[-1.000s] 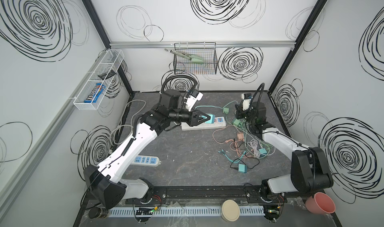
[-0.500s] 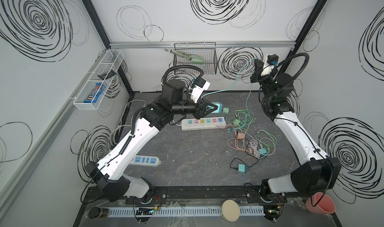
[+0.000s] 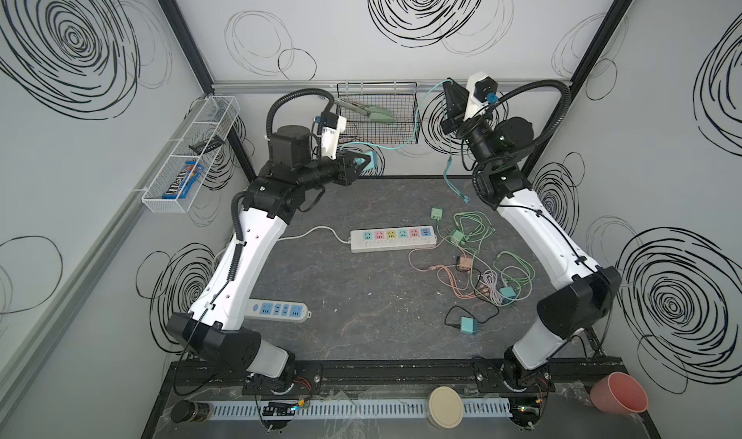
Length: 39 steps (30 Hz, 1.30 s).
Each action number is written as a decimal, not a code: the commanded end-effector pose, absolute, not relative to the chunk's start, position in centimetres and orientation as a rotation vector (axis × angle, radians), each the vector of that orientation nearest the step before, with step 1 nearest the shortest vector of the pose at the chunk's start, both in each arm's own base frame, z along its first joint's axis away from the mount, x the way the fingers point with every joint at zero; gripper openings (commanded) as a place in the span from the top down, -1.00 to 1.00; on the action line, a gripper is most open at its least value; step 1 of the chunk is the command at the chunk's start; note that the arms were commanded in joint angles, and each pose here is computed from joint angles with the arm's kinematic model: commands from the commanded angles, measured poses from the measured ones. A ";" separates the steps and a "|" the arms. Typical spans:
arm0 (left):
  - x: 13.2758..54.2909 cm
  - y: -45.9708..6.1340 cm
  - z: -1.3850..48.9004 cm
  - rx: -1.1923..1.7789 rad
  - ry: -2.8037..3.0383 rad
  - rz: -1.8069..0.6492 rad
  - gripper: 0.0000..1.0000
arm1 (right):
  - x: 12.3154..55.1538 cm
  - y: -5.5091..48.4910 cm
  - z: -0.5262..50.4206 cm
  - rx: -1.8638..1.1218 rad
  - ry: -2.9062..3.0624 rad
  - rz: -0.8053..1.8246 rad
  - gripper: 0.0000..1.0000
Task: Insert plugs into power strip
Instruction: Place the power cord at the top-left of the table.
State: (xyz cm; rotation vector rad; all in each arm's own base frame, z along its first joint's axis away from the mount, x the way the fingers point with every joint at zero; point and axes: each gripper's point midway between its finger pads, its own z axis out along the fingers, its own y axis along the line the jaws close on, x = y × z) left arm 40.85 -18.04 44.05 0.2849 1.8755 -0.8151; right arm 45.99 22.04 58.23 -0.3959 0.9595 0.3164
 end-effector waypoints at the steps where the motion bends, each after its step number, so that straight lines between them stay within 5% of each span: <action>1: 45.3 -12.3 46.5 0.059 1.758 -0.690 1.00 | 46.3 25.1 58.7 -0.403 0.881 0.398 0.95; 7: 48.6 -1.2 49.2 -0.177 1.674 -0.463 1.00 | 48.0 33.0 54.9 -0.464 0.887 0.539 0.93; 13: 49.4 9.6 47.2 -0.442 1.695 -0.187 1.00 | 51.6 42.0 44.1 -0.577 1.036 0.615 0.90; 20: 49.1 15.1 36.6 -0.655 1.904 -0.007 1.00 | 51.1 49.9 27.8 -0.915 1.330 0.560 0.20; 30: 49.0 15.3 31.5 -0.681 2.065 0.066 1.00 | 47.3 44.7 24.5 -1.054 1.473 0.591 -0.61; 32: 49.2 13.1 29.9 -0.619 2.145 0.079 1.00 | 46.4 42.6 25.1 -1.034 1.486 0.610 -0.96; 39: 49.7 6.3 23.8 -0.442 2.355 0.025 1.00 | 43.0 34.3 27.1 -0.834 1.558 0.599 -0.95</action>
